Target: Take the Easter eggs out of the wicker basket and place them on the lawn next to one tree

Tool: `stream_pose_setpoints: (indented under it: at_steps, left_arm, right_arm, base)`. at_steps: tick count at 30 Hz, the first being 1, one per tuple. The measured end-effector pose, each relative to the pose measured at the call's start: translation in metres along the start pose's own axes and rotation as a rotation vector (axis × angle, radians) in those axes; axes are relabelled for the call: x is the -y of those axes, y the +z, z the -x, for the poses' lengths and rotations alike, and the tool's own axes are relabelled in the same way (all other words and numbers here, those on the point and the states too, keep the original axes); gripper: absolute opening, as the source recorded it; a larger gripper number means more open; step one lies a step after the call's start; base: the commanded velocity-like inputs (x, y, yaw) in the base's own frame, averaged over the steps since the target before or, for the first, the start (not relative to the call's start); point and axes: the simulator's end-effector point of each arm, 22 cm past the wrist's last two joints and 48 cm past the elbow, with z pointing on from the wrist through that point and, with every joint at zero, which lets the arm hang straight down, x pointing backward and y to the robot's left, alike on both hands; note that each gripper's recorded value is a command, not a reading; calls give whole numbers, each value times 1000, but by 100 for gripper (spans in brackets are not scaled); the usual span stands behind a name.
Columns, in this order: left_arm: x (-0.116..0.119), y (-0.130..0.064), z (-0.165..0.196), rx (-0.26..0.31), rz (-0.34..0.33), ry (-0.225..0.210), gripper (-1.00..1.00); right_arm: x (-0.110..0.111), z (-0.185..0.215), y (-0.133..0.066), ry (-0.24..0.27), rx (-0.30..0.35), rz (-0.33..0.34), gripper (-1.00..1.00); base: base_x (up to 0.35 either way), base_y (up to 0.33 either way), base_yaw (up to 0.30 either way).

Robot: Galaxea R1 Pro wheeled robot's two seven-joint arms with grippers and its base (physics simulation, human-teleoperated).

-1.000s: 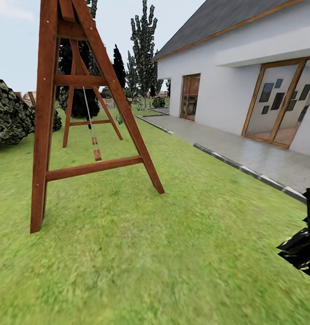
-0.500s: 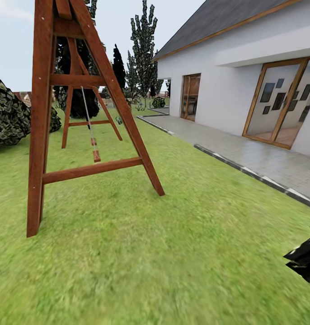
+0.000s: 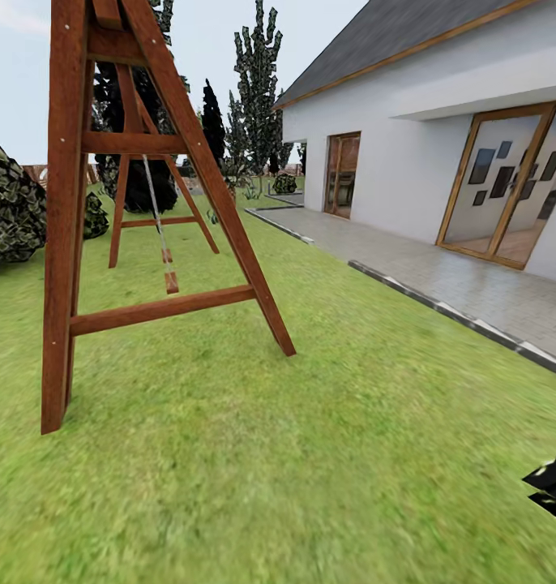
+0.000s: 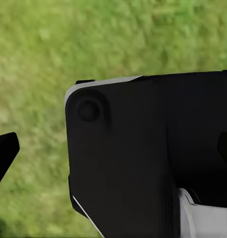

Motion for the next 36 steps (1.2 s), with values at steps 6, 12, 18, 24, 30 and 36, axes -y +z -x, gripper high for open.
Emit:
stream_pose_setpoints:
  at_steps: [6, 12, 18, 24, 30, 36]
  left_arm:
    - [0, 0, 0, 0, 0, 0, 100]
    - [0, 0, 0, 0, 0, 0, 100]
    - [0, 0, 0, 0, 0, 0, 100]
    - [0, 0, 0, 0, 0, 0, 100]
    - [0, 0, 0, 0, 0, 0, 100]
    - [0, 0, 0, 0, 1, 0, 100]
  right_arm:
    - [0, 0, 0, 0, 0, 0, 100]
    - [0, 0, 0, 0, 0, 0, 100]
    - [0, 0, 0, 0, 0, 0, 100]
    - [0, 0, 0, 0, 0, 0, 100]
    - [0, 0, 0, 0, 0, 0, 100]
    - [0, 0, 0, 0, 0, 0, 100]
  base:
    - [158, 0, 0]
    - [175, 0, 0]
    - [206, 0, 0]
    - [271, 0, 0]
    - [309, 0, -9]
    - [321, 0, -129]
